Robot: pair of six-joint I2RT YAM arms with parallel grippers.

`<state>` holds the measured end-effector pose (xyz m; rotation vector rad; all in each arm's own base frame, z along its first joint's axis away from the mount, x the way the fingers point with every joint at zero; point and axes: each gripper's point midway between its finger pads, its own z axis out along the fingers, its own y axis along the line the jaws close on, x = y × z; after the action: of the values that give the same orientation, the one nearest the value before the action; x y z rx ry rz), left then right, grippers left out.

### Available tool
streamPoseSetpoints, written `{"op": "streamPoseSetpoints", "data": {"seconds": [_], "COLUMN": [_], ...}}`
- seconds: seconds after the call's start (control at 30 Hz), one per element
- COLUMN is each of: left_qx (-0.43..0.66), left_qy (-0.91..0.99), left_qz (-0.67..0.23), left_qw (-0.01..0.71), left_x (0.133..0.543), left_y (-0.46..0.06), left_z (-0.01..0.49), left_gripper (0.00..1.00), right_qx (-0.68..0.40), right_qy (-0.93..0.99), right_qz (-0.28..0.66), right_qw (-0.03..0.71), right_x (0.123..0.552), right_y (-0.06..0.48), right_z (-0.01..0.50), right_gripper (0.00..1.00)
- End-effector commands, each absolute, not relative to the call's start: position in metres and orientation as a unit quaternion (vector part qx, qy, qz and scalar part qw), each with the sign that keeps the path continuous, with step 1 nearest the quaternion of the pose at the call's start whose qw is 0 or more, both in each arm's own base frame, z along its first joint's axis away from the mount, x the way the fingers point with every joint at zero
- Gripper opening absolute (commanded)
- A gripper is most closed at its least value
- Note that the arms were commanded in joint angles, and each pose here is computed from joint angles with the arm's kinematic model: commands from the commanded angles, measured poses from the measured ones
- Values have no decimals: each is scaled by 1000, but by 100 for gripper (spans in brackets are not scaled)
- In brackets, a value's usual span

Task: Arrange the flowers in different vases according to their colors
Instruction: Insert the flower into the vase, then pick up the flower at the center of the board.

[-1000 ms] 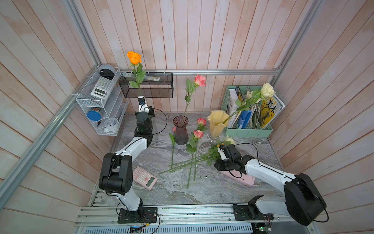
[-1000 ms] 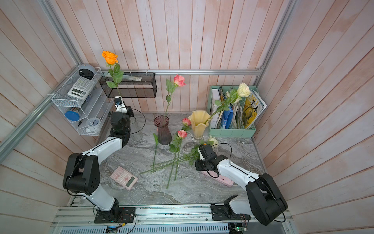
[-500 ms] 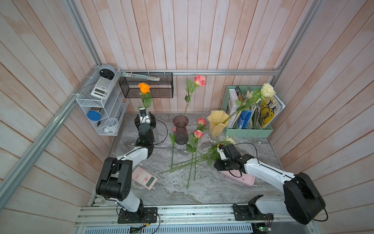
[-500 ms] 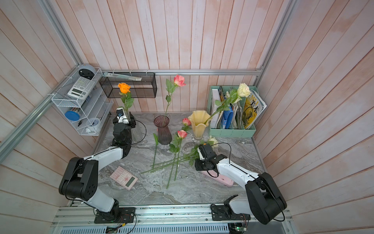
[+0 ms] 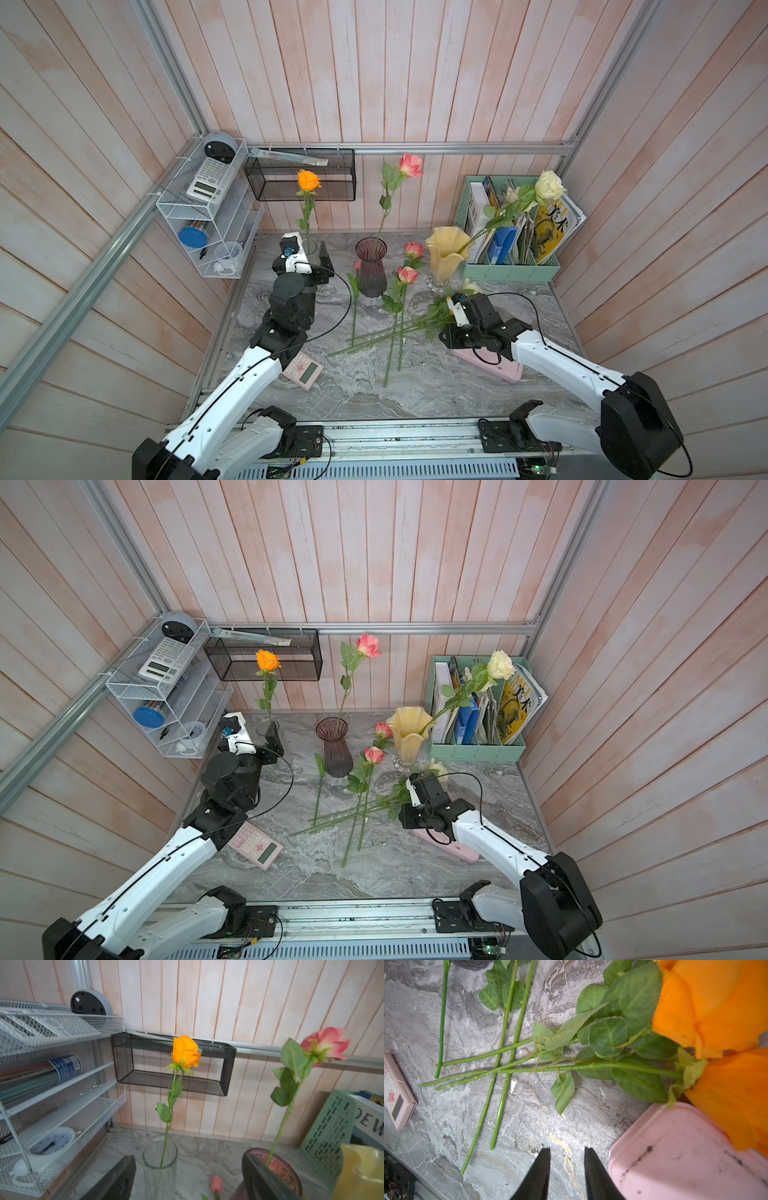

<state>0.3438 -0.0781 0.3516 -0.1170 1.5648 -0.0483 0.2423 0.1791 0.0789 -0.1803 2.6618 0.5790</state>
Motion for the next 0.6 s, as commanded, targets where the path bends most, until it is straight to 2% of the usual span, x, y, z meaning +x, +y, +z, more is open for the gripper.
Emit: {"op": "streamPoseSetpoints", "data": {"seconds": [0.0, 0.13, 0.3, 0.37, 0.57], "left_qx": [-46, -18, -4, 4, 16], "left_qy": [787, 829, 892, 910, 936], "left_qz": [-32, -49, -93, -105, -99], "left_qw": [614, 557, 441, 400, 337], "left_x": [320, 301, 301, 303, 312], "left_y": [-85, -105, -139, -152, -170], "left_z": [280, 255, 202, 176, 131], "left_gripper": [84, 79, 66, 65, 64], "right_qx": [-62, -63, -62, -60, -60], "right_qy": [957, 956, 957, 958, 958], "right_qz": [212, 213, 213, 212, 211], "right_qw": [190, 192, 186, 184, 185], "right_x": [240, 240, 237, 235, 230], "right_y": [183, 183, 182, 181, 177], "right_z": [81, 82, 79, 77, 74], "right_gripper": [34, 34, 34, 34, 34]}}
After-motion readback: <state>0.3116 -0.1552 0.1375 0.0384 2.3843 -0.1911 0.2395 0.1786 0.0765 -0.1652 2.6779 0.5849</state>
